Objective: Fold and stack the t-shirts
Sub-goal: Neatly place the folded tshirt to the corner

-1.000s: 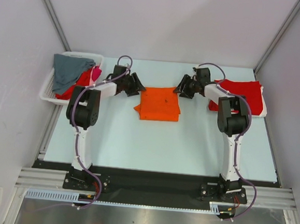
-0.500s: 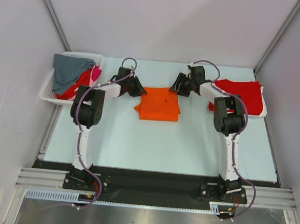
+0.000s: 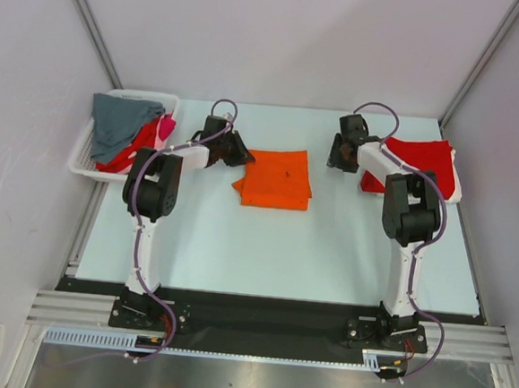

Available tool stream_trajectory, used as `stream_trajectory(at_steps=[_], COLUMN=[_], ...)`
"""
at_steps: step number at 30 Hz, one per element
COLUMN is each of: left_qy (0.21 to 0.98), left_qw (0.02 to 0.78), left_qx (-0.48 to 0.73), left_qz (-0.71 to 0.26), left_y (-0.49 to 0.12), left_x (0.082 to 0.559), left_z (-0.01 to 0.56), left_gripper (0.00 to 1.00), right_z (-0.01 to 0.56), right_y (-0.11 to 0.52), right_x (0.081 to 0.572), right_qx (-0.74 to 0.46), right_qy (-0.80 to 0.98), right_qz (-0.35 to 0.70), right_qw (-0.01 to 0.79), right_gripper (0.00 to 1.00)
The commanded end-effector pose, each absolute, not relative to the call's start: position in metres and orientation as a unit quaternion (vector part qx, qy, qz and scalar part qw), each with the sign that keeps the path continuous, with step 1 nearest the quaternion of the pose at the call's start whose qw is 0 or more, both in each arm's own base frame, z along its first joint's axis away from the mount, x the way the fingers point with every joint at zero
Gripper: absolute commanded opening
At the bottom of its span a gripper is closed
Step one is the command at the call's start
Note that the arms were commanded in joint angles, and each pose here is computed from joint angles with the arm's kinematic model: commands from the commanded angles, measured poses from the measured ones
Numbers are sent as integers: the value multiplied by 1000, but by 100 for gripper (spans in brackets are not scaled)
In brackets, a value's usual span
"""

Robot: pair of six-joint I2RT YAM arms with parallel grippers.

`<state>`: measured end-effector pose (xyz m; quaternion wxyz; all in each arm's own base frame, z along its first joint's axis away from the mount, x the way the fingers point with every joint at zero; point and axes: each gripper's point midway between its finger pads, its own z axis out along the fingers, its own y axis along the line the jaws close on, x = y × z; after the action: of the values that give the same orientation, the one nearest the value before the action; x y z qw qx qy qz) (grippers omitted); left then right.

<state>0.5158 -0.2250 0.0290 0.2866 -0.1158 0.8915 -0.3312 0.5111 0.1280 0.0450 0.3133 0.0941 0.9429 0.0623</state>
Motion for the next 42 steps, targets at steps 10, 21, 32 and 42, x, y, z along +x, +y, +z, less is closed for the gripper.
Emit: stream_trajectory(at_steps=[10, 21, 32, 42], left_qy=[865, 858, 852, 847], left_qw=[314, 318, 322, 326], left_qx=[-81, -69, -64, -61], left_qz=[-382, -396, -408, -415], left_y=[-242, -242, -243, -242], left_x=[523, 515, 510, 505], left_z=[59, 68, 75, 83], left_gripper=[20, 20, 19, 19], right_z=[61, 37, 37, 55], right_y=[38, 3, -14, 48], right_x=[486, 477, 475, 476], right_qx=[33, -9, -7, -28], right_qy=[883, 834, 812, 818], right_qz=[-384, -512, -549, -510], right_qw=[267, 208, 198, 265], right_gripper=[47, 53, 7, 0])
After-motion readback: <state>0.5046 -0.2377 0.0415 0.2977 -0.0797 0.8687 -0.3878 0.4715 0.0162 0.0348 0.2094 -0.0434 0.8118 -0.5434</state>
